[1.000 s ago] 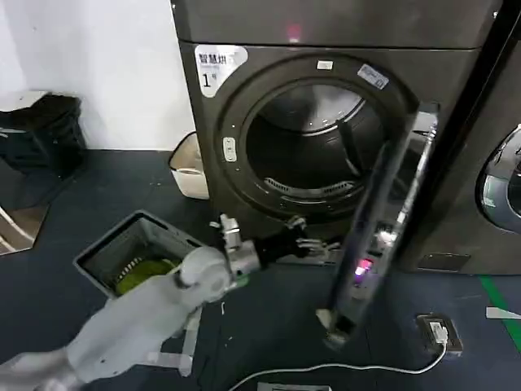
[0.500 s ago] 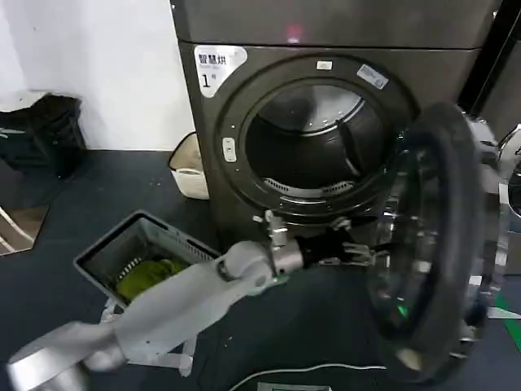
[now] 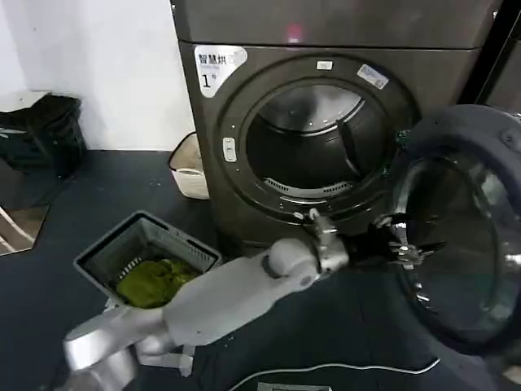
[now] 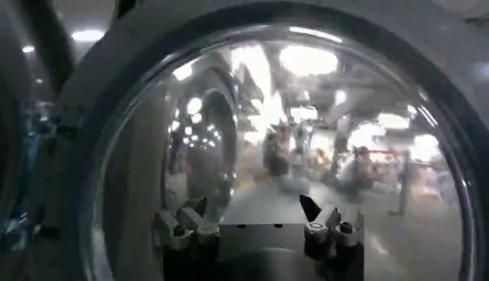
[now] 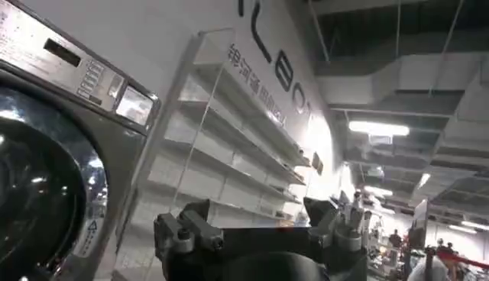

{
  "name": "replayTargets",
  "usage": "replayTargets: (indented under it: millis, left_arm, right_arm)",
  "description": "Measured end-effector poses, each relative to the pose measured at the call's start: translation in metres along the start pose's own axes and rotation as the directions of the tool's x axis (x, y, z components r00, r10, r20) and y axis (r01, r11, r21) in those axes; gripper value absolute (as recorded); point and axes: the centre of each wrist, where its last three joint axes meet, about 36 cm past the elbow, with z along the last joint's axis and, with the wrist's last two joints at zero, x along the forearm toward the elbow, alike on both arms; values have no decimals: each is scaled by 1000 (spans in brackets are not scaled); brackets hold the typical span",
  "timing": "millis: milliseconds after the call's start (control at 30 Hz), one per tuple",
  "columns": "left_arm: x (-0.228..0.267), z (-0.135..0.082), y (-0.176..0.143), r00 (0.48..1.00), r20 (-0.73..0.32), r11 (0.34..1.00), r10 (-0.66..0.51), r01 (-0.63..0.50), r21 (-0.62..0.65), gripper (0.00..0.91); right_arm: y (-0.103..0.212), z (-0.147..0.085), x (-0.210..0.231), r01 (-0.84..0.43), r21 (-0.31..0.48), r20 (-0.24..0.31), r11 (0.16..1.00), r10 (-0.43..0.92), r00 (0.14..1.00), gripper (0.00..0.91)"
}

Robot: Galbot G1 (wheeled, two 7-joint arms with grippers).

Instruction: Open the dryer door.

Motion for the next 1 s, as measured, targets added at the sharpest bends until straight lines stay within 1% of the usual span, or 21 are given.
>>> replayTargets:
  millis: [100,267,367,500,633,767,1000]
  left_arm:
    - [-12,4,-1,1000,0,1000,9,-9,-20,907]
    - [-30,4,-1,1000,18,998,-19,20,-60,907]
    - [-40,4,-1,997,37,997,-61,63,-53,907]
    - [-43,4,5,988,92,990,-121,127,-59,907]
    - [-39,1,13,974,139,979,-181,192,-73,907]
    - [-28,-4,20,962,186,970,-202,223,-101,907]
    - [16,-6,34,944,238,947,-230,274,-169,907]
  right_arm:
    - [0,1,1,2,1,-2,1000,-2,1000,907]
    - [2,1,2,9,0,1,1000,-9,1000,907]
    - [2,1,3,13,3,0,1000,-13,1000,907]
    - [2,2,3,13,2,-3,1000,-13,1000,907]
    - [5,2,1,19,-1,-1,1000,-19,1000,907]
    - [9,1,0,30,-3,5,1000,-30,1000,907]
    - [3,0,-4,14,-4,14,1000,-13,1000,907]
